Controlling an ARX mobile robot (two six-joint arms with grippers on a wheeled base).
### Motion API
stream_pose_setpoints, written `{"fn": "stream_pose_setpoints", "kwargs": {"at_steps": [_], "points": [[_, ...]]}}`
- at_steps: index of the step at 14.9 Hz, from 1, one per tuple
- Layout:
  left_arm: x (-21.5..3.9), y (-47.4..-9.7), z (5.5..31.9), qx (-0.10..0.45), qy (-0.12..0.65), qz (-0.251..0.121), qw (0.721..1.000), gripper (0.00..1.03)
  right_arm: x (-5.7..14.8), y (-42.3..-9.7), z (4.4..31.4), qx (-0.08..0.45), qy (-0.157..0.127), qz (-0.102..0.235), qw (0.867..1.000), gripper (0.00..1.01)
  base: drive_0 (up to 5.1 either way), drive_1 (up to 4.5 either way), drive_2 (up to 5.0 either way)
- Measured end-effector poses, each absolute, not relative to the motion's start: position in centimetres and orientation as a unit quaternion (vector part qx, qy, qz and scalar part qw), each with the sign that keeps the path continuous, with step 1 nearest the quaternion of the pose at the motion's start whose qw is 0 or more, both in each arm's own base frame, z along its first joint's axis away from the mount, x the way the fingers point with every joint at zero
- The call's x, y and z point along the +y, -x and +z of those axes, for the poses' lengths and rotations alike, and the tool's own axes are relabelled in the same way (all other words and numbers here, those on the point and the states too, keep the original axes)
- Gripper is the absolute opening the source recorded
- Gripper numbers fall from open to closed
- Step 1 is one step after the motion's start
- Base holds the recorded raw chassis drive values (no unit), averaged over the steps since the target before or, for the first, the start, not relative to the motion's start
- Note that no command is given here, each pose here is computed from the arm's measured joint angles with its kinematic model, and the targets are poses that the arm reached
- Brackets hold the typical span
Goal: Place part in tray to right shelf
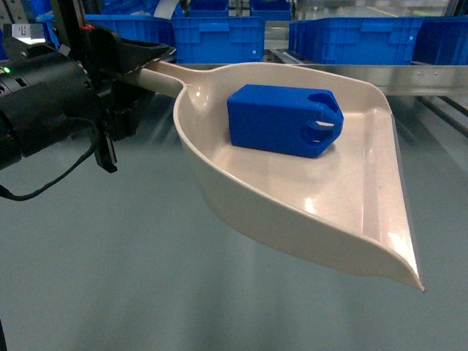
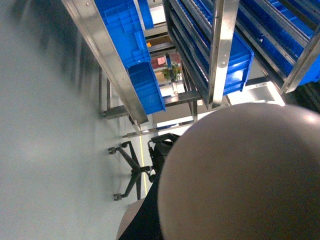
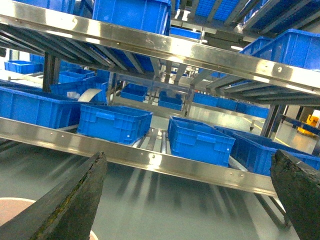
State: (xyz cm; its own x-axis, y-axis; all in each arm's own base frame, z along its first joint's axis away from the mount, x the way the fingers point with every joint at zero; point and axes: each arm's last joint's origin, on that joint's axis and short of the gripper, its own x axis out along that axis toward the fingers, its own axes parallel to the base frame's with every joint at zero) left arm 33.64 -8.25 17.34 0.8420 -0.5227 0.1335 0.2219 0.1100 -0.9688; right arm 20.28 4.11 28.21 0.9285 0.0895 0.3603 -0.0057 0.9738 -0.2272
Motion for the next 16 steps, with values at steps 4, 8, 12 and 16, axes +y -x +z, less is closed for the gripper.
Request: {"fn": "stream_pose_setpoints", "kwargs": {"at_steps": [4, 8, 12, 16], "points": [[-8.04, -33.7, 17.39, 0.118, 0.618, -0.251, 0.736, 0.14, 4.12, -20.3, 28.17, -0.186, 0.112, 0.025, 0.976, 0.98, 1.4, 2.91, -4.5], [-8.06, -33.69, 17.39, 0.117, 0.618, -0.25, 0.736, 0.14, 4.12, -20.29, 28.21, -0.187, 0.112, 0.025, 0.976, 0.98, 3.4, 1.26, -4.9], [-8.09, -33.69, 17.36, 0.12, 0.618, -0.251, 0.736, 0.14, 4.13, -20.28, 28.21, -0.187, 0.112, 0.025, 0.976, 0.98, 3.6, 1.44, -4.8], [-8.1, -33.67, 17.42, 0.118, 0.617, -0.254, 0.735, 0.14, 4.12, -20.29, 28.24, -0.188, 0.112, 0.024, 0.975, 0.98, 3.3, 1.59, -4.9]]}}
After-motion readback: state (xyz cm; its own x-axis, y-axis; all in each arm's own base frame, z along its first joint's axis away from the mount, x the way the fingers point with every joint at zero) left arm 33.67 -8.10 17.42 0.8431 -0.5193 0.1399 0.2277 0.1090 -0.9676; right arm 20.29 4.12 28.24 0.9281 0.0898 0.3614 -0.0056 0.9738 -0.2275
